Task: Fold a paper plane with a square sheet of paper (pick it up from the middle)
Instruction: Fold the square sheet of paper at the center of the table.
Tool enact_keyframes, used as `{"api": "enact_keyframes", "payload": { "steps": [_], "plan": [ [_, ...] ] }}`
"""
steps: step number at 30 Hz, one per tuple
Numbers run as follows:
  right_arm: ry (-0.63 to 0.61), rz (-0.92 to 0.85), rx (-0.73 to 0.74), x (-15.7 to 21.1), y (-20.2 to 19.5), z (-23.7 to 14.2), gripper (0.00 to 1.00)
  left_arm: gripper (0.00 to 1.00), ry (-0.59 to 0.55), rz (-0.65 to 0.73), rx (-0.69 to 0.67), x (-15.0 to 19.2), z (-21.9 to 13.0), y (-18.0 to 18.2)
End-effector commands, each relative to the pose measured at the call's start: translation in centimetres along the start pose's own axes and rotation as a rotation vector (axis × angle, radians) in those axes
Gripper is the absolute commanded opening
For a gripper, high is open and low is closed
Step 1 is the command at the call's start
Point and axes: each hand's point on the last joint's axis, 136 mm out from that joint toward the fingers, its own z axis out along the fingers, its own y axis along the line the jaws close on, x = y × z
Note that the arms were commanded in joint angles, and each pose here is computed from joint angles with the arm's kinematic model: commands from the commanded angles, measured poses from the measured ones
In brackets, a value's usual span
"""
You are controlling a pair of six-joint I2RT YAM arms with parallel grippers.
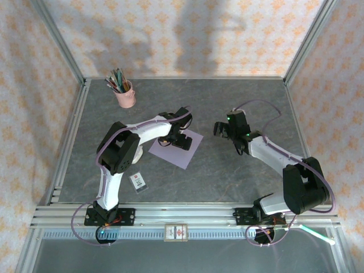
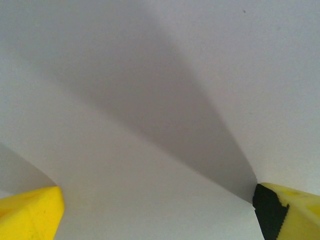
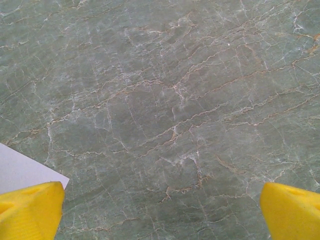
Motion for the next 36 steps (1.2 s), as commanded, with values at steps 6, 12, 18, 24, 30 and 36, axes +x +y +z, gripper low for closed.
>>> {"api": "enact_keyframes", "payload": {
  "steps": [6,12,18,24,30,36],
  "plan": [
    [-0.017,0.008,0.001,-0.5,-0.2,-0.6,1.0,0.95,0.101,0.023,-0.041,2.7,2.4,1.0],
    [-0.016,0.009,0.003,-0.5,-0.2,-0.7,1.0,0.93,0.101,0.021,-0.039,2.7,2.4,0.9],
    [-0.014,0.01,0.0,-0.4,-0.2,-0.7,1.0,0.92,0.076,0.011,-0.012,2.0,1.8,0.4],
    [-0.008,0.009,0.004,-0.1,-0.3,-0.7,1.0,0.84,0.05,-0.004,0.017,1.4,1.2,-0.1],
    [-0.006,0.016,-0.004,-0.1,-0.2,-0.8,1.0,0.63,-0.02,-0.028,0.069,0.4,0.1,-0.8],
    [-0.006,0.034,-0.049,-0.7,0.6,-1.6,1.0,0.42,-0.149,-0.059,0.291,-1.2,-2.8,-3.9]
  ]
}}
